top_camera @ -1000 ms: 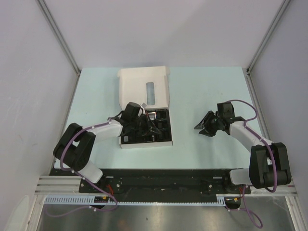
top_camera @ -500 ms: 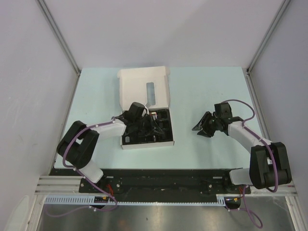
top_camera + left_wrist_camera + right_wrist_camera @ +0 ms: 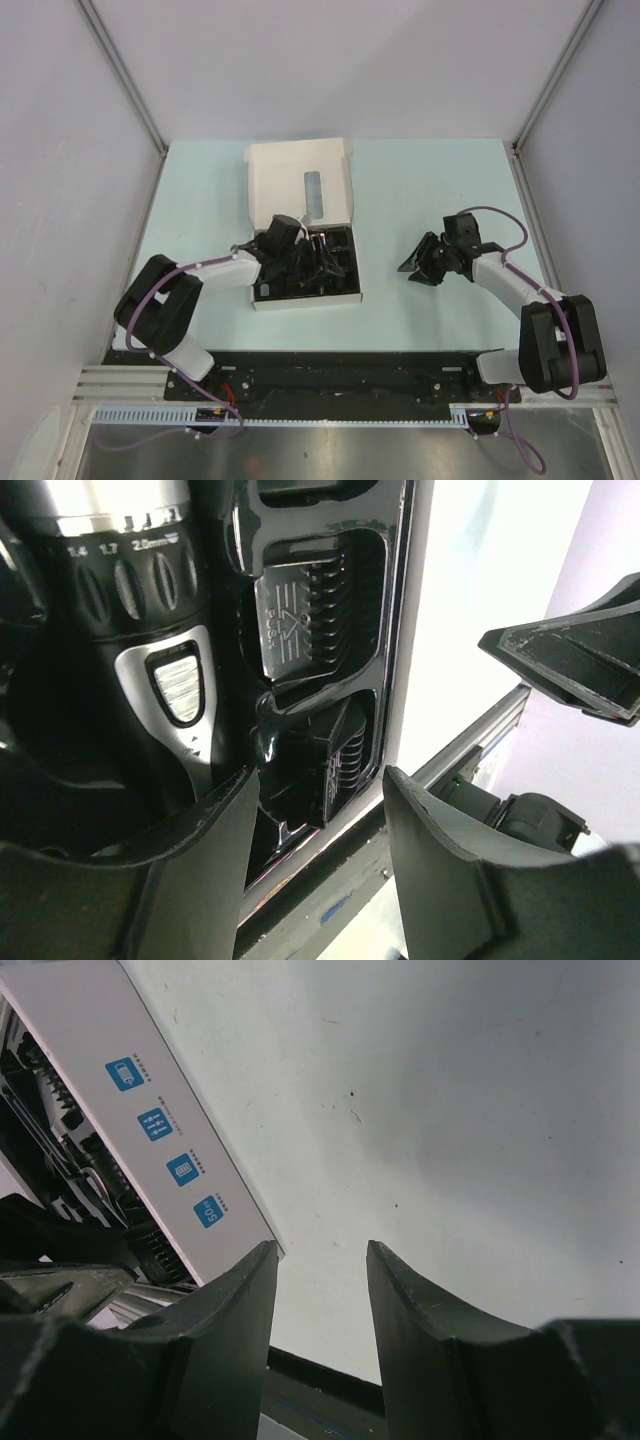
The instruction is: Sort the hair-cutting tools
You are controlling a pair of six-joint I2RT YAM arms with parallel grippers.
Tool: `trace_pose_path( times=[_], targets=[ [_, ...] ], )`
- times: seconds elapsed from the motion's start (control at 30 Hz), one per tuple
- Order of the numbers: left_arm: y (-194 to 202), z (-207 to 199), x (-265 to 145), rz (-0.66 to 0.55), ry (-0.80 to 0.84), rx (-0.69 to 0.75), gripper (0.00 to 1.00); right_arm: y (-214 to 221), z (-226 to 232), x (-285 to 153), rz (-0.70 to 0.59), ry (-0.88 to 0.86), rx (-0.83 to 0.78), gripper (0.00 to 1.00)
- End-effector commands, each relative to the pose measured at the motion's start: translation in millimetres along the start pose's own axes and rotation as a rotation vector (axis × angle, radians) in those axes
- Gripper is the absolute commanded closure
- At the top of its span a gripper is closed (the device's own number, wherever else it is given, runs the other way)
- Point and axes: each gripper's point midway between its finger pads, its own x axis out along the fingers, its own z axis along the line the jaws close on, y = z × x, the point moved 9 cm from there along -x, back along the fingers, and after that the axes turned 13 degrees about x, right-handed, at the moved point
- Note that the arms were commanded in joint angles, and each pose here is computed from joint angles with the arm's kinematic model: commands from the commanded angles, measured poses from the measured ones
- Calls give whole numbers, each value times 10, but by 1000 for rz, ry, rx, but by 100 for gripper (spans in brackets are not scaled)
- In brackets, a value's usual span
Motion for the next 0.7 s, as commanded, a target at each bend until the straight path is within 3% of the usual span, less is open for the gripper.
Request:
trace_pose_path(
  times=[0.0,0.13,0.4,0.67],
  targets=[
    [-33,-98,-150,-50,-9,60,41,-21,192,-44,-30,-66,-43,53],
    [-86,-199,-302,-104,-4,113,41,74,349,-80,-27,-153,-133,54],
    [-245,-238,-709,-253,-62,242,38,608,1016,20,40,-375,-449,88],
    [-298,-43,-1068,-357,-115,241,35,909,1173,481,-8,-206,-548,100]
  ],
)
